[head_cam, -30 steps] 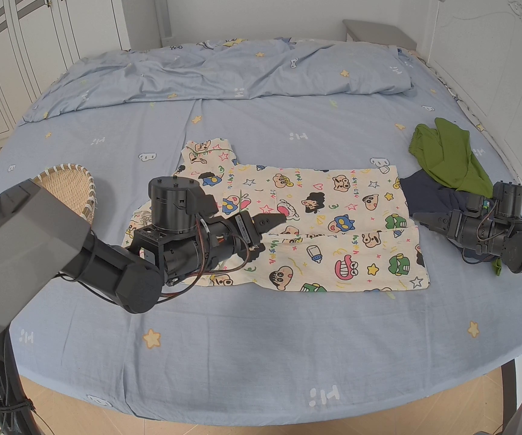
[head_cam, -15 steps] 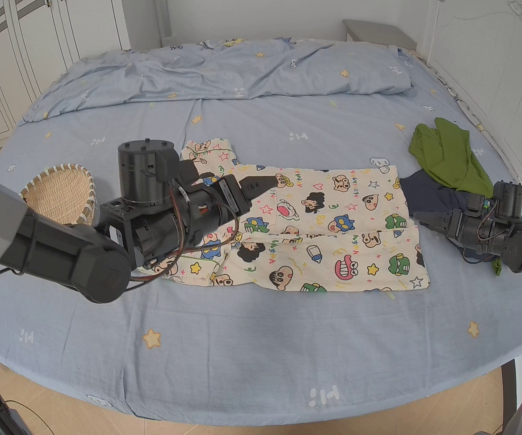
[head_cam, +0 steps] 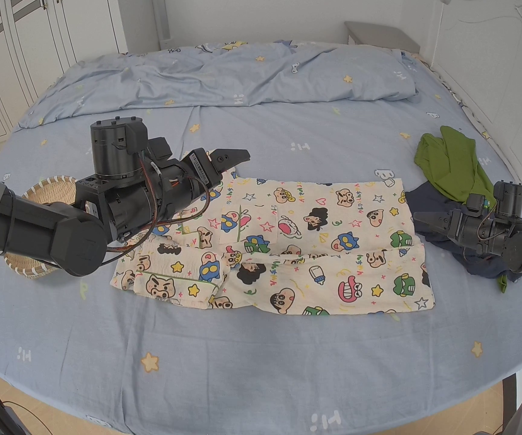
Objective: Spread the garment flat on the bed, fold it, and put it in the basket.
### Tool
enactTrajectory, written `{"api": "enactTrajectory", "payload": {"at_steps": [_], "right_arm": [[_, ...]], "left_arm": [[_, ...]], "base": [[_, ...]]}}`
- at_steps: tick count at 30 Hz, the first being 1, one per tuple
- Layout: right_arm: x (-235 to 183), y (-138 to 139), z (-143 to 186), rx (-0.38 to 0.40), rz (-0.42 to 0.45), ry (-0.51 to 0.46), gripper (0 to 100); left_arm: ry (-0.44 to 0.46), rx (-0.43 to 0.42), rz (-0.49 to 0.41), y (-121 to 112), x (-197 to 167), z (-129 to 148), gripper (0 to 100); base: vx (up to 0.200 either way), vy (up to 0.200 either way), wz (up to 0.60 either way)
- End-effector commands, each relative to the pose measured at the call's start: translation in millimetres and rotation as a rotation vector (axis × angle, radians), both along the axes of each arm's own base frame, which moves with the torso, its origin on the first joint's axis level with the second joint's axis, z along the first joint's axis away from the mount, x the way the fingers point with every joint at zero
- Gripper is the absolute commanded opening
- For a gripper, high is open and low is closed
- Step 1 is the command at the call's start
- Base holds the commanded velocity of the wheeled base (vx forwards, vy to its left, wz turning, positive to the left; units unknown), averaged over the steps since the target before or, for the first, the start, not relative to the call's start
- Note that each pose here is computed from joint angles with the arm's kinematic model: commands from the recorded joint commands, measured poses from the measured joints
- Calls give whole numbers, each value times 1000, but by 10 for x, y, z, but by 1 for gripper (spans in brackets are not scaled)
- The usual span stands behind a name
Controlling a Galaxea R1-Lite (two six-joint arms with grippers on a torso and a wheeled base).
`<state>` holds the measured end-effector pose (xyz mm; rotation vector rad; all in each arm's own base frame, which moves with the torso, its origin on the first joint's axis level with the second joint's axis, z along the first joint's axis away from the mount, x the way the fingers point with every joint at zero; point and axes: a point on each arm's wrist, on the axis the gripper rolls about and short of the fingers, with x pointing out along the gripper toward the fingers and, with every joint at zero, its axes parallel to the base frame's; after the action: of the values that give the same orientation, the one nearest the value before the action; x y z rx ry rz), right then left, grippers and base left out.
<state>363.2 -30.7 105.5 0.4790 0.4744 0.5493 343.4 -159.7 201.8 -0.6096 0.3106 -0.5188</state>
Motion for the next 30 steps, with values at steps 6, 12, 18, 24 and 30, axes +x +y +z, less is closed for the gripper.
{"api": "enactTrajectory", "payload": {"at_steps": [6, 12, 18, 24, 30], "right_arm": [[-17, 10, 5, -4, 4, -3, 100], [-3, 18, 91, -19, 3, -58, 100], [378, 107, 251, -32, 33, -160, 100], [528, 139, 83, -49, 49, -145, 100], [573, 123, 14, -48, 46, -134, 100]], "left_arm": [[11, 1, 7, 45, 49, -32, 100], [100, 8, -20, 409, 228, 43, 100], [245, -32, -165, 1039, 649, 107, 100], [263, 82, -133, 1382, 1114, -511, 100], [299, 93, -95, 1463, 1314, -822, 100]], "base": [[100, 0, 0], [0, 0, 0], [0, 0, 0], [0, 0, 0], [0, 0, 0]]}}
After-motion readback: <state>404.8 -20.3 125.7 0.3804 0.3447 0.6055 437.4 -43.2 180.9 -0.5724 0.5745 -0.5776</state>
